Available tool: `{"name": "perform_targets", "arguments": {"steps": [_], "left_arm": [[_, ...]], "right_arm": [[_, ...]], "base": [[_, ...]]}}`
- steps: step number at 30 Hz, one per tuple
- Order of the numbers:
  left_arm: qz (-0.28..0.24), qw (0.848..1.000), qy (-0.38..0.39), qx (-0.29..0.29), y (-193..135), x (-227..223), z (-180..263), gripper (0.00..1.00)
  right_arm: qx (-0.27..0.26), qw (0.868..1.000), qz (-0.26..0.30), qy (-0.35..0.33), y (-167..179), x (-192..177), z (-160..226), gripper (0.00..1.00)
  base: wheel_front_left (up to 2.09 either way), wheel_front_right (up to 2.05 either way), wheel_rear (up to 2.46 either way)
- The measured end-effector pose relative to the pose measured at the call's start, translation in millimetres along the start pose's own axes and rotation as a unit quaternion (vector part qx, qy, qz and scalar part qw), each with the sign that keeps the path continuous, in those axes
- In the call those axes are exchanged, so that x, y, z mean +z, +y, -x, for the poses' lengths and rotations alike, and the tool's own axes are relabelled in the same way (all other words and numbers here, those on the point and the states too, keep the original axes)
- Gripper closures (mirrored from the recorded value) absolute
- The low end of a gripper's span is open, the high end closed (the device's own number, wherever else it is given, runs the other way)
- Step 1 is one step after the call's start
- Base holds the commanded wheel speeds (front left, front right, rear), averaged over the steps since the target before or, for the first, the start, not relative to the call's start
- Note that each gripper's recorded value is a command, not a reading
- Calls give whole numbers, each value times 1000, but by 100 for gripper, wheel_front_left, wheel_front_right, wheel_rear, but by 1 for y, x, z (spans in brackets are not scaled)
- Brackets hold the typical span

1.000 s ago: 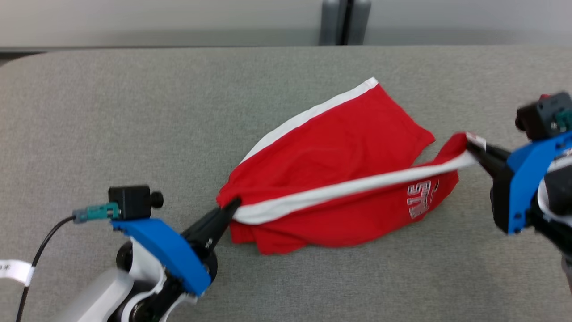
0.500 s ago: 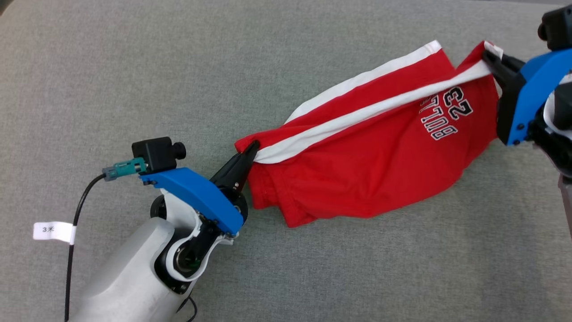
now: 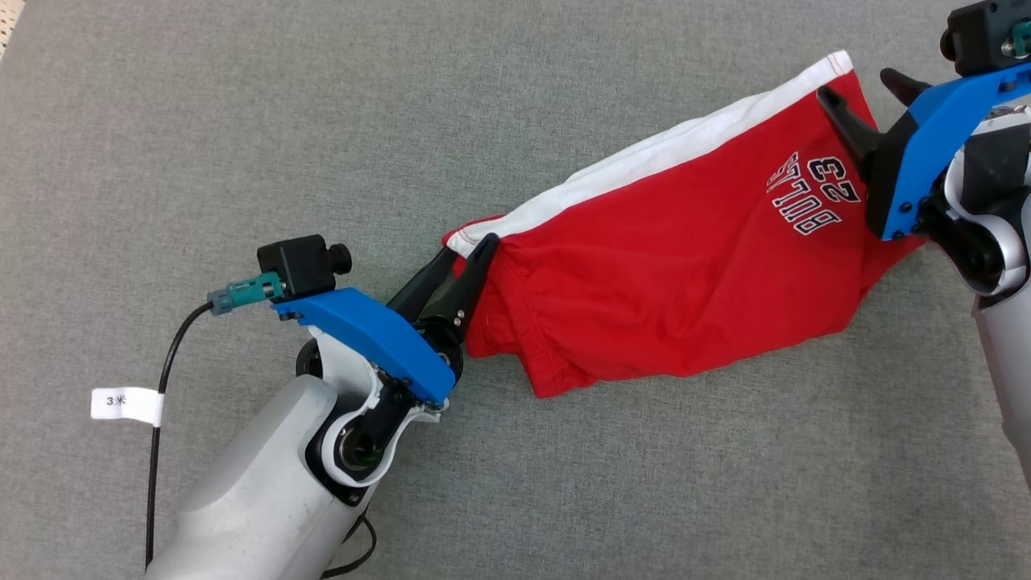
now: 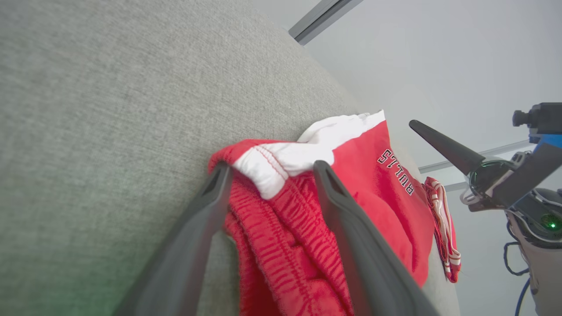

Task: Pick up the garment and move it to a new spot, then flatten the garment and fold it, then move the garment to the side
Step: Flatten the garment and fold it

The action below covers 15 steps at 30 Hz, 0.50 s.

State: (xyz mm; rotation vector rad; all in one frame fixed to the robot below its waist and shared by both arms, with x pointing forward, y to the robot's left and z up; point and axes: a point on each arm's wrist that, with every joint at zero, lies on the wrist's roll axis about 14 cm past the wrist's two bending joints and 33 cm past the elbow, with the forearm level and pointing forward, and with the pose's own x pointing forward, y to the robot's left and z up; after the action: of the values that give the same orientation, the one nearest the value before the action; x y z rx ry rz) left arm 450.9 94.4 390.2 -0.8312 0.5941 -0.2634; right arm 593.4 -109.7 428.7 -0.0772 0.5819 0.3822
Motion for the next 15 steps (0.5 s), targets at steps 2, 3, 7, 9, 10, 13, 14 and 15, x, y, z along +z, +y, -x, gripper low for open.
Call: {"name": "perform_targets", "arguments": {"steps": [2,3,7,9,10,13,14,15], "left_arm": [[-4,1000,1,0,0,-1,2,0],[-7,1000,1,1,0,-1,3,0],[-20,1000,-19,1,1,1,13,0],[-41,998,-42,0,1,6,21,0],[-48,997,-60,-2,1,11,26,0],[-61,992,-113,-11,-5,23,39,0],[-68,990,-126,-13,-5,27,44,0],[-80,987,-139,-11,-5,31,48,0]], "right_arm": [[2,1000,0,2,1,-2,0,0],[2,1000,-1,1,1,-1,1,0],[2,1000,-4,-6,-1,2,10,0],[-1,1000,-6,-8,-4,2,17,0],[-3,1000,-6,-11,-6,2,20,0],[-12,1000,-7,-23,-12,2,32,0],[-15,999,-8,-28,-14,3,36,0],[-19,999,-11,-34,-16,3,40,0]], "base": [[0,0,0],[0,0,0],[0,0,0],[0,0,0],[0,0,0],[0,0,0],[0,0,0],[0,0,0]]}}
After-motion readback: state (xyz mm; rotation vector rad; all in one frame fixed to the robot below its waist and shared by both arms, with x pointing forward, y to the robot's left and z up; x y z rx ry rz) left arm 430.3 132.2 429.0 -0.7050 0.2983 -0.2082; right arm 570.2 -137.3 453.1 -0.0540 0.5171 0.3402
